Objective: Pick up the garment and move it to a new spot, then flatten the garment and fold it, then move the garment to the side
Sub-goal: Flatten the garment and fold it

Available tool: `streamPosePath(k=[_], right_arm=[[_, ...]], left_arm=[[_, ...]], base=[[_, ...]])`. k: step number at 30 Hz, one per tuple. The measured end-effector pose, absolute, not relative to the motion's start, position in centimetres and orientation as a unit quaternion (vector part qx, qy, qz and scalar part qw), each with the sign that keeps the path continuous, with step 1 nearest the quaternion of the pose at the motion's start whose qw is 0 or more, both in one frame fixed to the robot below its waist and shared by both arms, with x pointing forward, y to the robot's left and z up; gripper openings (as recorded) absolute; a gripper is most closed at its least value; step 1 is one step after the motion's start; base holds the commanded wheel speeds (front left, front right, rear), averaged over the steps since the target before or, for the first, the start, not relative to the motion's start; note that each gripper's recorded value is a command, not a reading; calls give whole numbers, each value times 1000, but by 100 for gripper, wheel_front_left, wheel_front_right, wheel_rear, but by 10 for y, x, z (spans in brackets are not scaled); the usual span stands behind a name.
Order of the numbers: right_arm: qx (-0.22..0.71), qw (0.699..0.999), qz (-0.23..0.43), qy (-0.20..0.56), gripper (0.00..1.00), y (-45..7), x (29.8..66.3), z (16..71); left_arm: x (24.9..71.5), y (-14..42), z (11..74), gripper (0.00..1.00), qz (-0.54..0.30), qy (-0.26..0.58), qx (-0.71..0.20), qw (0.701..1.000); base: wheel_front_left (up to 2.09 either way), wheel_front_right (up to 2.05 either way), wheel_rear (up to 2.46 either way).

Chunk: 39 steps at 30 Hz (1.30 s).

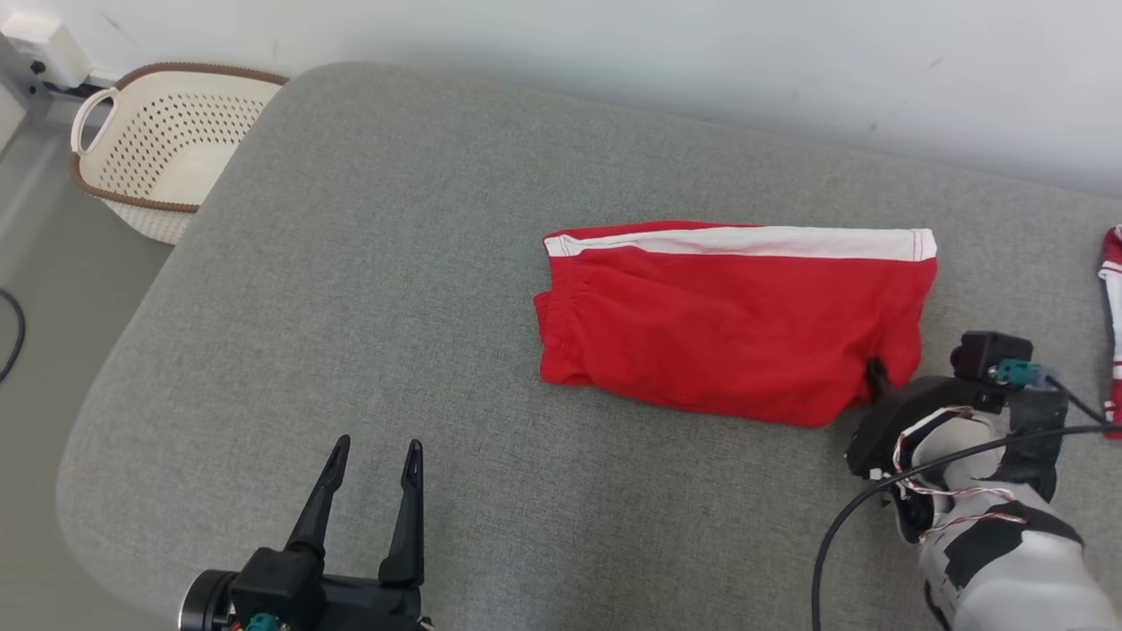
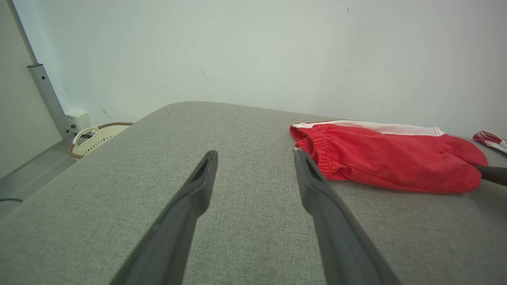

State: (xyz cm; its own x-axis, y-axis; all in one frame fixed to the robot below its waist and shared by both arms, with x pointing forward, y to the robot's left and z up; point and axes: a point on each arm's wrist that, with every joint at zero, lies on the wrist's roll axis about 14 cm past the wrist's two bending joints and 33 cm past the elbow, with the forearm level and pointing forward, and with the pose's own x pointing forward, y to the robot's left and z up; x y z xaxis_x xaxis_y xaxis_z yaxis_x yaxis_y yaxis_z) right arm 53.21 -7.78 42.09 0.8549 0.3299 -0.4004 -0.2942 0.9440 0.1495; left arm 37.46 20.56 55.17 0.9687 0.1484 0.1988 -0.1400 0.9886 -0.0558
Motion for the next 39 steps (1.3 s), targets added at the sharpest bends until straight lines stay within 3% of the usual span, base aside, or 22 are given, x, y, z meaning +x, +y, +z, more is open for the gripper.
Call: streamPosePath(k=[9, 25, 26, 27, 28, 39], right_arm=[[80, 965, 172, 180, 0, -69, 505, 436], [87, 964, 176, 181, 0, -107, 436, 429], [88, 965, 171, 179, 18, -110, 436, 430], [91, 965, 167, 178, 54, -113, 436, 431], [91, 966, 166, 178, 100, -115, 435, 430], [77, 980, 153, 99, 100, -131, 434, 460]], left_arm=[[369, 199, 554, 100, 60, -106, -26, 992], [372, 169, 563, 100, 9, -121, -36, 992], [372, 167, 563, 100, 6, -122, -37, 992], [373, 166, 563, 100, 4, -122, -37, 992], [373, 166, 564, 100, 3, -122, -37, 992], [366, 169, 561, 100, 4, -120, -34, 992]], base=[[0, 0, 0], [0, 0, 0], [0, 0, 0], [0, 0, 0], [0, 0, 0], [0, 0, 0]])
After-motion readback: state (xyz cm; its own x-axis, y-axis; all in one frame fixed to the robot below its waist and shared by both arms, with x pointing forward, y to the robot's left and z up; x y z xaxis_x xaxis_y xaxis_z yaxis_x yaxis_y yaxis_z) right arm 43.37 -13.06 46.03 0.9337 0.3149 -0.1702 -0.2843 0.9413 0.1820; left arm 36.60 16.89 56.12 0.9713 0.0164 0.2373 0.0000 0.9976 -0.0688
